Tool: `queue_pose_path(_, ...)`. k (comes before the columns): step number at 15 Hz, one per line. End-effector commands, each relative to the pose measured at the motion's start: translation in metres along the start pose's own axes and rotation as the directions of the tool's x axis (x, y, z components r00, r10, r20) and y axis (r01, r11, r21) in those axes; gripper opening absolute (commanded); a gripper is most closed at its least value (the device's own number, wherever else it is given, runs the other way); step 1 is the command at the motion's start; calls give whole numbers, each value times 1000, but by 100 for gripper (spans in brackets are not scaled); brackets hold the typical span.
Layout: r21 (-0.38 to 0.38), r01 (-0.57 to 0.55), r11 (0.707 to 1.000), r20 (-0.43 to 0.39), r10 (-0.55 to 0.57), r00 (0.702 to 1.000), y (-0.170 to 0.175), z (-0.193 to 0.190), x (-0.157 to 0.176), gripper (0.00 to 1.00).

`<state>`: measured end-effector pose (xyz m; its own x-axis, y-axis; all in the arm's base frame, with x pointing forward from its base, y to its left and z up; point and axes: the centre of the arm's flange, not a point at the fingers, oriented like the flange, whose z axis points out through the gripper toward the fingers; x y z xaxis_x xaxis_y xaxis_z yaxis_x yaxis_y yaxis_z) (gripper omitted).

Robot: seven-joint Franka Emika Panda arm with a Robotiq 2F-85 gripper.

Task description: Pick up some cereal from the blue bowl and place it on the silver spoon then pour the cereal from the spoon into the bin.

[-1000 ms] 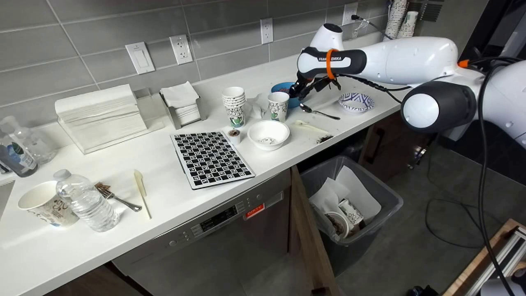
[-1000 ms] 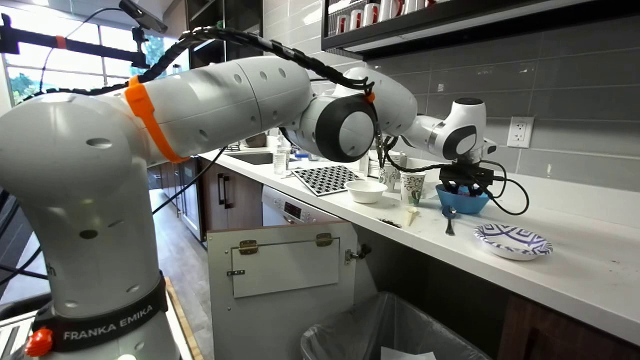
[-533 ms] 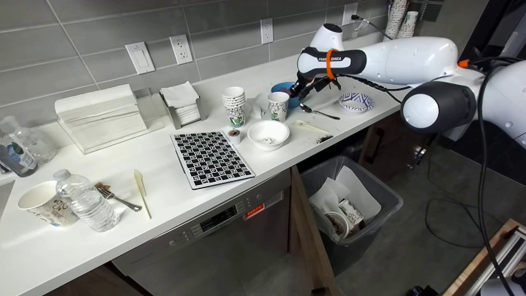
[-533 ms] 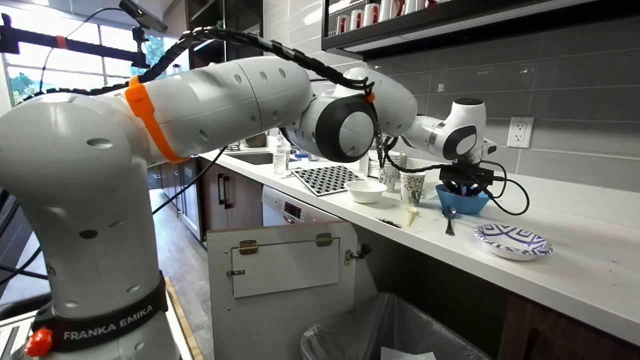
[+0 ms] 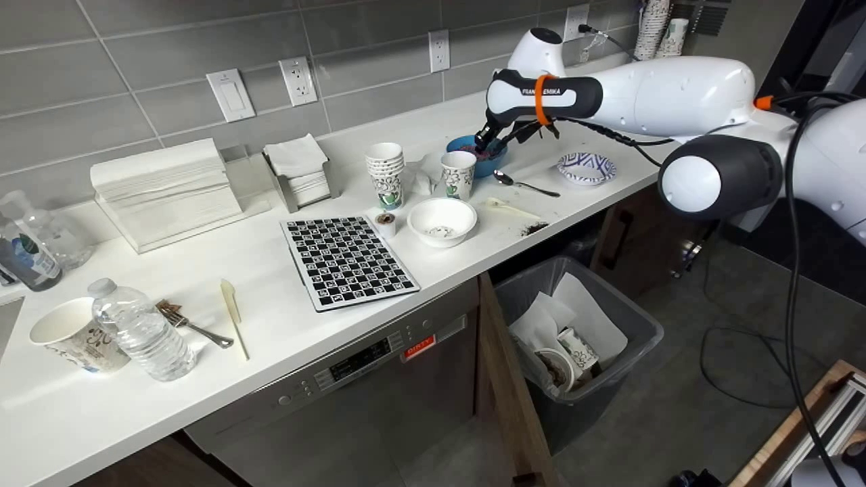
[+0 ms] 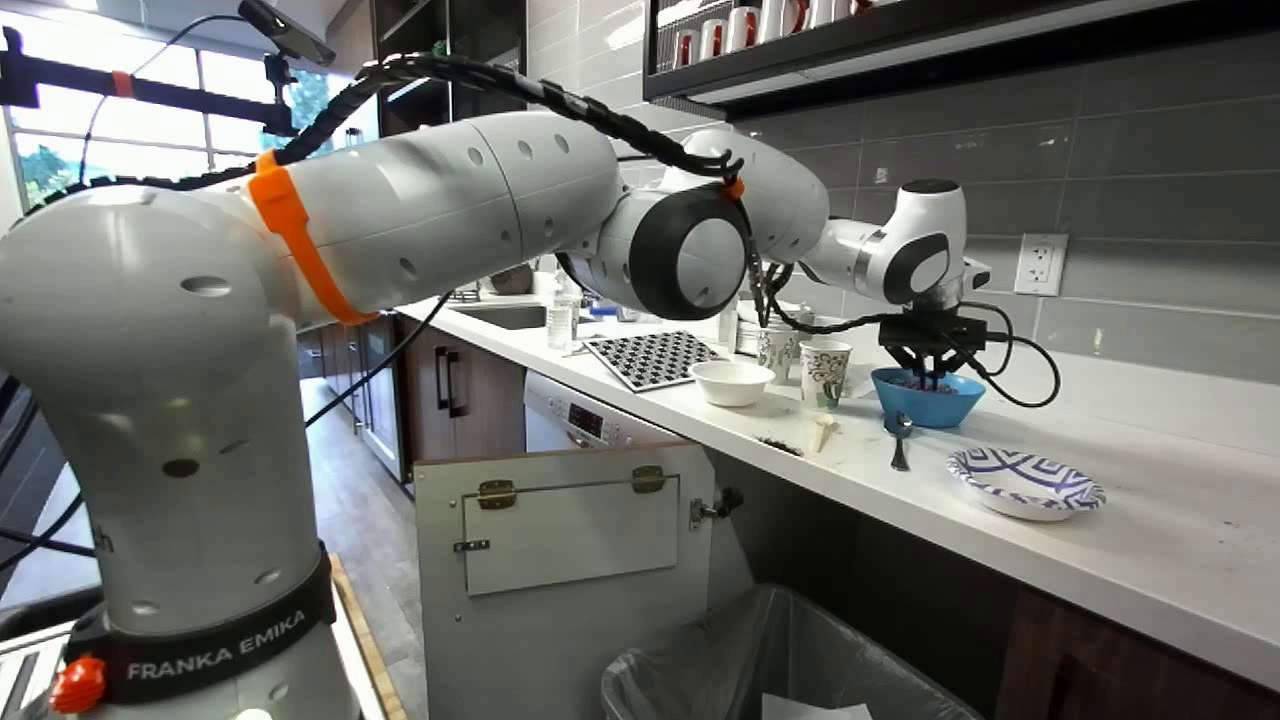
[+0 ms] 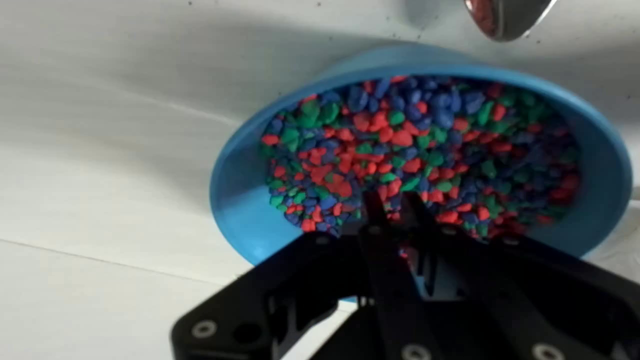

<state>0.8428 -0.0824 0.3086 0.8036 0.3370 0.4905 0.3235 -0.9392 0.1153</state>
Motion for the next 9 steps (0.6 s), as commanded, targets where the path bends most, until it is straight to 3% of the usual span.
queue_pose_path(1, -24, 12, 1000, 5, -12, 1000, -1, -13, 18, 4)
queue_pose_path(9, -36, -16, 999, 64, 19, 998, 2, -55, 18, 4)
